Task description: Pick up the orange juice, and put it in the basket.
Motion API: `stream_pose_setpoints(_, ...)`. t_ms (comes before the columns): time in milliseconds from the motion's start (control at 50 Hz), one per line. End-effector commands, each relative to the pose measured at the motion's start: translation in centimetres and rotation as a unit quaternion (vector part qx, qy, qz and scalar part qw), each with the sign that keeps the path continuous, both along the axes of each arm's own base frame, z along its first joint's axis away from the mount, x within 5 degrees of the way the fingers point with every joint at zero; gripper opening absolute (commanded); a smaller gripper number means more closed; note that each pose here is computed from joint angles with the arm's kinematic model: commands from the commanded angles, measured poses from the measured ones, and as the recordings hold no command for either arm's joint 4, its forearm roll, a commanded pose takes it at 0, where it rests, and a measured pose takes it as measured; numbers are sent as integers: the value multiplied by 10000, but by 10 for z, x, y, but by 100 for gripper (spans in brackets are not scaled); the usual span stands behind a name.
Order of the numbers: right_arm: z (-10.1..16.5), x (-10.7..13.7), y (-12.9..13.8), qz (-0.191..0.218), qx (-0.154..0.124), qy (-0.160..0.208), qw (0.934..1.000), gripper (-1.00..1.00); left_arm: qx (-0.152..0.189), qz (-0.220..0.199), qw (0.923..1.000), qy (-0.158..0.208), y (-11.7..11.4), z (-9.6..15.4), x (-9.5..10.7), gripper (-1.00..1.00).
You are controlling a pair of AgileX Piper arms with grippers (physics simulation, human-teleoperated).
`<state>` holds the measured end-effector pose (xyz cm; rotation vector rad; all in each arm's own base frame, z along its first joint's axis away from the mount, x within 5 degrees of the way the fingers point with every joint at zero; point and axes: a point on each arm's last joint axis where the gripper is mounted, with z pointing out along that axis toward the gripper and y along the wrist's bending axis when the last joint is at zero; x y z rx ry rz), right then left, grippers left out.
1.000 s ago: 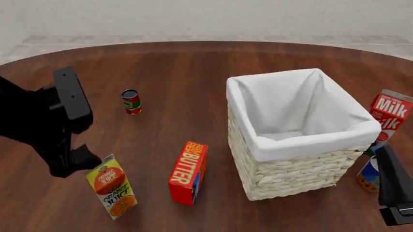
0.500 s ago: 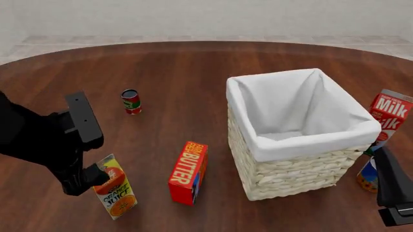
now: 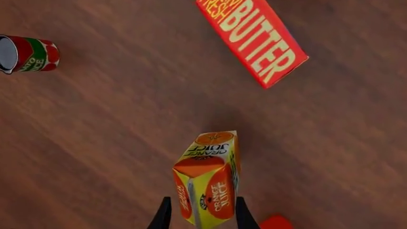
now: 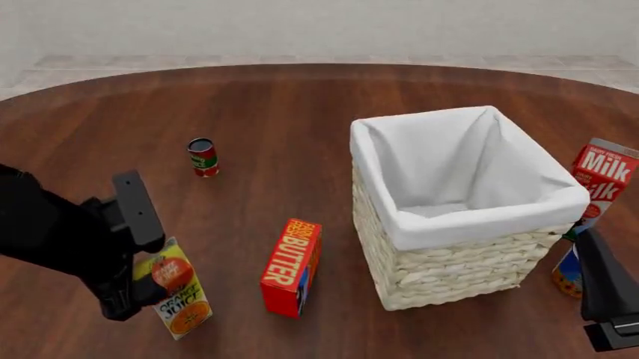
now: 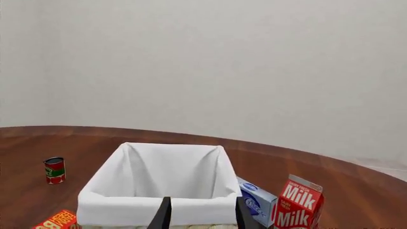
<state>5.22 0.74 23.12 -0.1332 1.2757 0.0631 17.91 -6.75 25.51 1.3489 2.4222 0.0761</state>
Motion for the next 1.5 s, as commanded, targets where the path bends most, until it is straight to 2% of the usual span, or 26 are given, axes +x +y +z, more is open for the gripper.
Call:
stream_pose_setpoints(20,0,0,0,47,2,19,10000,100,56,26,10000,57,2,-15,7,100)
stream_pose_setpoints(100,0,0,1,54,3,16,10000,100,38,-46,9999,108,-3,-18,1,100)
stream_pose_setpoints(320,0,0,0,37,6,22,10000,100,106,20,9997,218,2,-38,4,100)
stream_pose_setpoints(620,-1,0,0,45,5,46,10000,100,76,187,9993,317,1,-48,6,100)
stream_pose_setpoints(800,-1,0,0,45,5,32,10000,100,34,234,9991,361,-3,-44,2,100)
stream_pose_setpoints(820,0,0,0,43,-2,24,10000,100,27,203,9991,371,-4,-45,-1,-100)
stream_pose_setpoints(900,0,0,0,41,2,12,10000,100,64,167,9990,416,-3,-45,-3,-100)
stream_pose_setpoints(1000,0,0,0,37,2,0,10000,100,-8,155,9995,265,-7,-27,2,-100)
stream_pose_setpoints(1100,1,0,0,42,-3,-32,10000,100,58,88,9998,192,-1,-11,8,-100)
stream_pose_setpoints(1160,0,0,0,27,-21,-31,10000,100,-25,83,10000,34,-5,12,11,-100)
stream_pose_setpoints(1180,0,0,0,27,-21,-31,10000,100,-25,83,10000,35,-5,12,11,-100)
stream_pose_setpoints(1240,1,0,0,1,-32,-59,10000,100,-277,237,9993,65,-22,42,3,-100)
stream_pose_setpoints(1280,2,0,0,-30,-105,-94,9999,100,-445,30,9990,22,-35,65,-14,-100)
stream_pose_setpoints(1300,2,-1,0,-26,-69,-104,9999,100,-528,-33,9986,-81,-38,82,-15,-100)
stream_pose_setpoints(1340,2,-1,0,-28,-57,-111,9999,100,-525,-125,9985,-90,-40,88,-18,-100)
stream_pose_setpoints(1360,2,-1,0,-17,-25,-135,9999,100,-592,-202,9977,-257,-43,110,-13,-100)
stream_pose_setpoints(1500,3,-1,0,10,-48,-196,9998,100,-761,-418,9947,-553,-53,133,-8,-100)
